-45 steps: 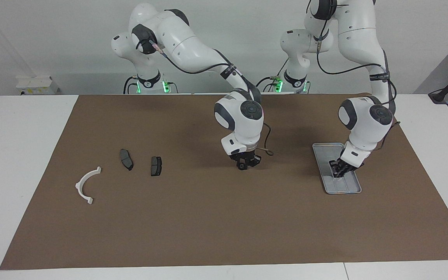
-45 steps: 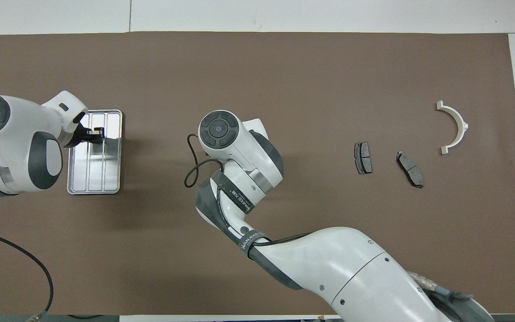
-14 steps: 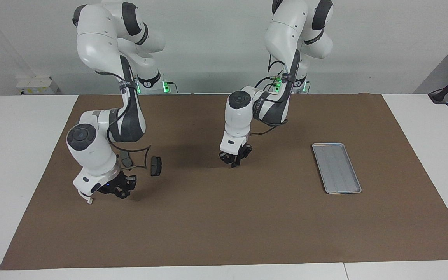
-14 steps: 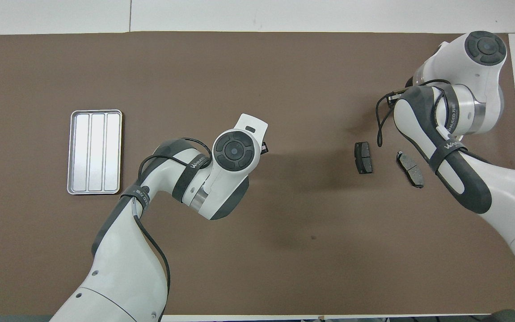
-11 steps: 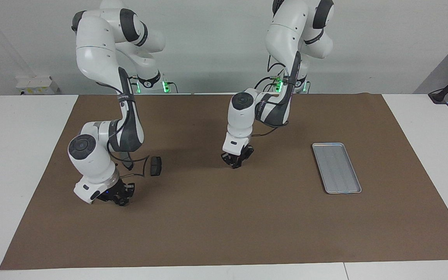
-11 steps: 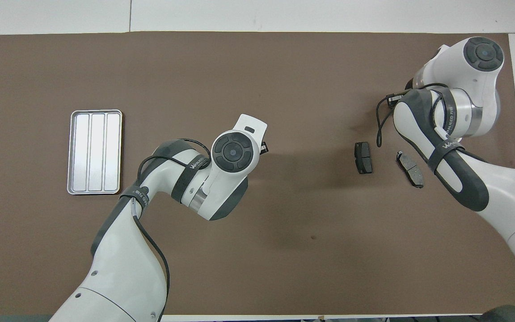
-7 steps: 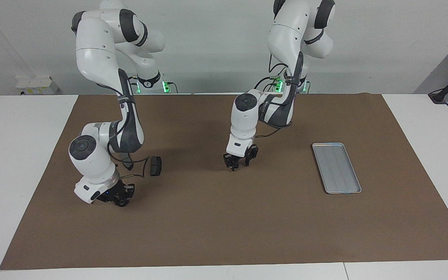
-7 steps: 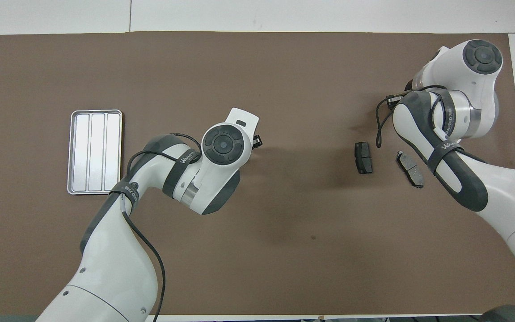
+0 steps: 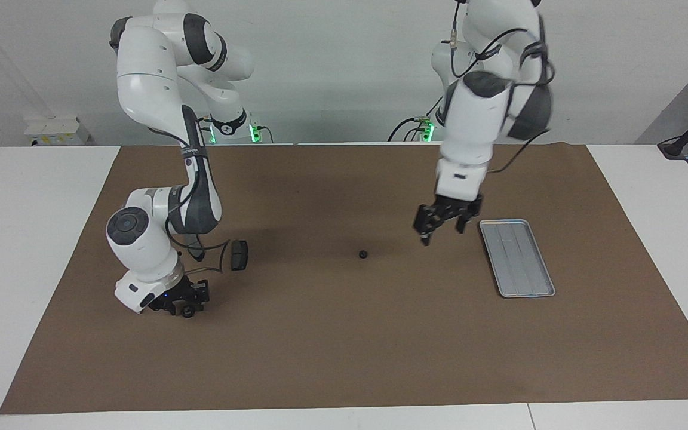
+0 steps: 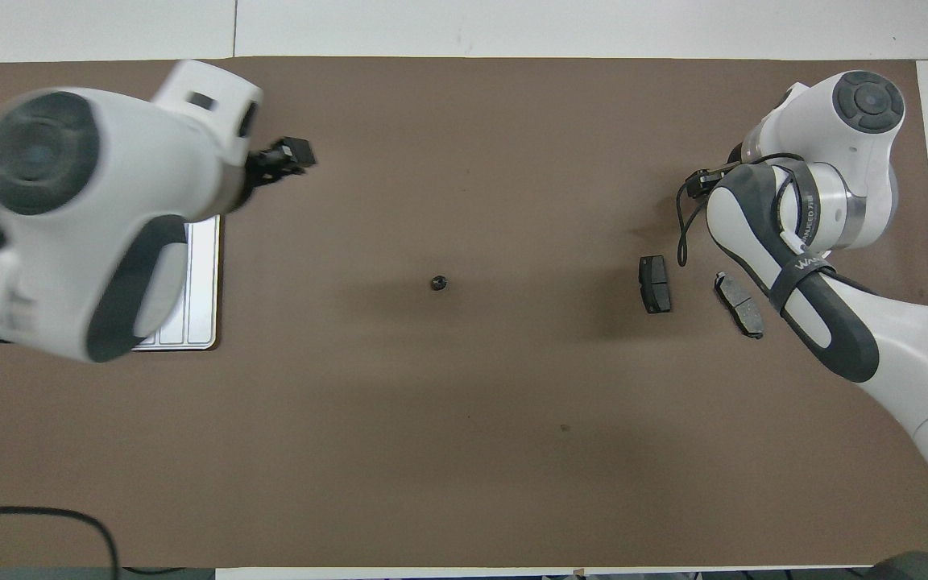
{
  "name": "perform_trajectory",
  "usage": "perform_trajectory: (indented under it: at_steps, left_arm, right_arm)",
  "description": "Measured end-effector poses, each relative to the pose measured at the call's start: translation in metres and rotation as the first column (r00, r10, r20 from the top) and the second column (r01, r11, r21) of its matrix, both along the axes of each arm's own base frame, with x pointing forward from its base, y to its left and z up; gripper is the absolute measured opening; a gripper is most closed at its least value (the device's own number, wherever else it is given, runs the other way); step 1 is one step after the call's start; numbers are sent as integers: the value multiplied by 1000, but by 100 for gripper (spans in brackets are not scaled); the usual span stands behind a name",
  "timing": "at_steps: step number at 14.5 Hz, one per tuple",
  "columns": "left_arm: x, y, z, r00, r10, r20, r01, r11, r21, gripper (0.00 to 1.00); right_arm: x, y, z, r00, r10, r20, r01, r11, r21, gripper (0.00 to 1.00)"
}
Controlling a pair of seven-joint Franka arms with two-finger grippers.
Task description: Place bearing gear from tray to pile
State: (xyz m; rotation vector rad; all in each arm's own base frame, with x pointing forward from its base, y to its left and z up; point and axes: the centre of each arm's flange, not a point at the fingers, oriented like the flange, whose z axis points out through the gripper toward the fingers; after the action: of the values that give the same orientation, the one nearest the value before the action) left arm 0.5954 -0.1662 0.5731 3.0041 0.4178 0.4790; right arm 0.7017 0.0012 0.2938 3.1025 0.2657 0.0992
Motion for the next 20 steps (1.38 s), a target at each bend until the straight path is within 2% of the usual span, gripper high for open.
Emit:
perform_trajectory:
  at_steps: [1,2,3,5,8,11,14,16,17,20]
  left_arm:
    - [-1,59,47,999,-32,35,31,999,32,100]
    - [-8,110,87,996,-72,55,68,995,72,100]
    - [-17,152,119,990,-120,67,112,987,115,100]
    - [-26,195,145,984,-153,86,141,980,137,100]
    - [-35,215,157,985,-117,126,114,993,36,100]
    - [-59,223,145,991,-110,70,111,994,-2,100]
    - [-88,209,122,985,-149,-88,146,988,-43,100]
    - [-105,203,114,972,-170,-164,162,985,-63,100]
    - [-110,199,112,965,-182,-186,172,983,-68,100]
    - [-112,174,113,955,-227,-190,220,974,-55,100]
  right_arm:
    - [0,5,5,1000,7,-2,-7,1000,0,94]
    - [-2,12,14,1000,17,-9,-17,1000,-1,100]
    - [-4,24,27,999,30,-20,-30,1000,-3,100]
    - [-12,59,60,999,6,-39,-6,1000,-8,100]
    - [-33,142,104,988,-143,-64,142,990,-18,100]
    - [-64,238,113,939,-339,-61,338,941,-21,100]
    - [-99,314,109,876,-479,-56,479,878,-22,100]
    - [-124,357,100,848,-528,-48,528,849,-10,100]
    - [-136,376,91,839,-543,-44,543,840,1,100]
    - [-163,420,51,822,-568,-41,569,822,27,100]
